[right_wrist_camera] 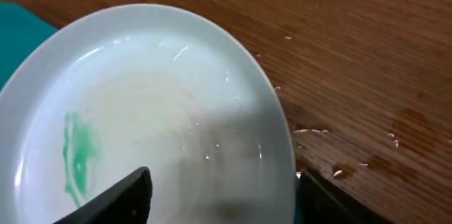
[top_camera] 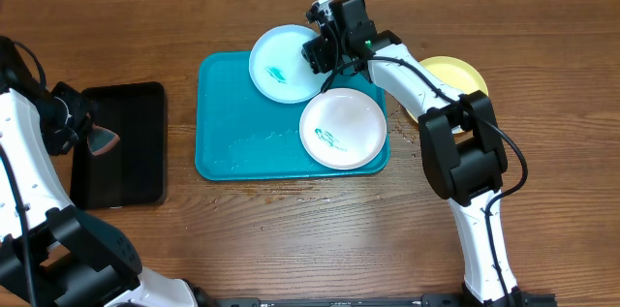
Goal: Clean dirty plates on tray and stack at the side
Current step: 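Grip the light blue plate and drag it toward the tray's left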
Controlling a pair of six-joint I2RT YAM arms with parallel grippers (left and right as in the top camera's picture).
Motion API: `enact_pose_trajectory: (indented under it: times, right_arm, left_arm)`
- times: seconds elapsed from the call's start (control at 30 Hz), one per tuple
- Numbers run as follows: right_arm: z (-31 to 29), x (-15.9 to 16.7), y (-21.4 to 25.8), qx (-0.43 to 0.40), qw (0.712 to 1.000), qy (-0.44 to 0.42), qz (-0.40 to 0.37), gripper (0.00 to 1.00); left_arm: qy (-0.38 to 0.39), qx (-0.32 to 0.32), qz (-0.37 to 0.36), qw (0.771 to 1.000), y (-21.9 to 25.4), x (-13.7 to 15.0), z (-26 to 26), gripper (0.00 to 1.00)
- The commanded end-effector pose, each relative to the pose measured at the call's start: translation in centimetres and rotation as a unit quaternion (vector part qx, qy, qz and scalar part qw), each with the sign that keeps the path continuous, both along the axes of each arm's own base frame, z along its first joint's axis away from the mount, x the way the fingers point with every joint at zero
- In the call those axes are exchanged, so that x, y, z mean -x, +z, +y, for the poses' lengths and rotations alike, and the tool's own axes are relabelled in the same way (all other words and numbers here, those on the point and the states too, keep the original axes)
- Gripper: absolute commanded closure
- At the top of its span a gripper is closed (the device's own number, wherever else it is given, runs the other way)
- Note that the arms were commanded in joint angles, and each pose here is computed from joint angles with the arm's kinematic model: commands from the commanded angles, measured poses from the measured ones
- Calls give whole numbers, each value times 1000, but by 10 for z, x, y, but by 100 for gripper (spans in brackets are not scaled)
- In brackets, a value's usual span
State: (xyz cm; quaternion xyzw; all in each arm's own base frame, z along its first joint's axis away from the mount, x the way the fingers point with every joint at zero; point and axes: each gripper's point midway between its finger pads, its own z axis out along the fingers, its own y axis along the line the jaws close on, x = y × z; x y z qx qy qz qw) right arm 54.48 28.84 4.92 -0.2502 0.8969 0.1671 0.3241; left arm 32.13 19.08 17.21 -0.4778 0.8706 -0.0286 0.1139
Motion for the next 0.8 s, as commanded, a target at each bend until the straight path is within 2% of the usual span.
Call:
enact_pose_trajectory:
  times: [0.0,0.07,0.13,0.2,0.43,0.6,0.77]
  right_arm:
    - [2,-1,-4,-2,1000,2,4,34]
    - [1,0,-5,-1,1000,1,8,39]
    - [0,1,-6,0,1000,0,10,38]
    - [0,1,-6,1,1000,0,10,28]
    - [0,1,-22,5,1000,-1,18,26]
    - [2,1,-24,-16,999,-25,38,44]
    - [14,0,-3,-44,998,-4,34,60]
  left_arm:
    - [-2,0,-8,1000,5,-2,-5,96]
    - [-3,0,-8,1000,5,-2,-5,96]
    - [-3,0,-9,1000,5,-2,-5,96]
    - [-3,0,-8,1000,5,-2,-5,96]
    - [-4,6,-13,1000,5,-3,-7,96]
    - [-5,7,-14,1000,5,-4,-7,96]
    - [-5,7,-15,1000,5,-4,-7,96]
